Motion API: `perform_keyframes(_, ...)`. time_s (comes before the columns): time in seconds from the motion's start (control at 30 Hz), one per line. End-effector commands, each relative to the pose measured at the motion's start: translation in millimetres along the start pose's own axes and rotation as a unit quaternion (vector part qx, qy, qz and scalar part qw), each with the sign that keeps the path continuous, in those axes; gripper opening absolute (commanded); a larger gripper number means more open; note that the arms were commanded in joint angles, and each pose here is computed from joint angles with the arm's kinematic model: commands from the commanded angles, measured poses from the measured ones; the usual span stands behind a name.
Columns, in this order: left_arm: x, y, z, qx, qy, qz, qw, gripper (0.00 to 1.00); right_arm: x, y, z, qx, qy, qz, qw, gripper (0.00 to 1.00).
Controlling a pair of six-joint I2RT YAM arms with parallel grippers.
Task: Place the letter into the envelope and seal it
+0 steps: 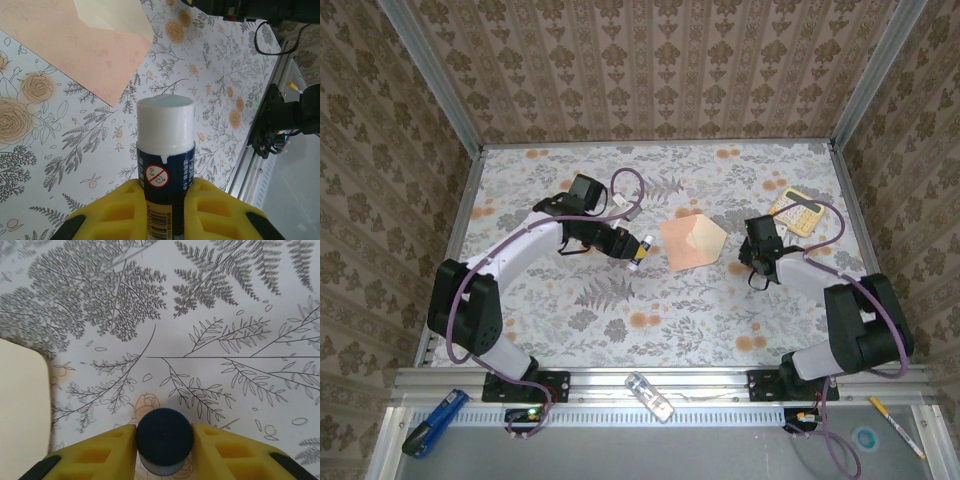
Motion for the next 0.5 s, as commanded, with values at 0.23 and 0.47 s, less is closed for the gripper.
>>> perform_keyframes(0.23,4,7,3,0.011,0.003,-0.007,1.0,0.1,-17,12,10,-0.002,-0.037,-0.009,0.999,0.36)
perform_keyframes(0.47,5,9,3,0.012,0.004,-0.012,1.0,0.1,-19,15,14,-0.004,-0.036,-0.013,0.999,0.36)
Point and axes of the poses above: each hand's point on the last joint's axis, 136 mm out from that joint toward the fingers, its own z axis out along the fingers, its own y axis along the line the jaws close on, x = y × z, the point moved 7 cm from there along -z, back along the fingers, and after that the axes turned 12 degrees about -z, right-handed, at the moved point
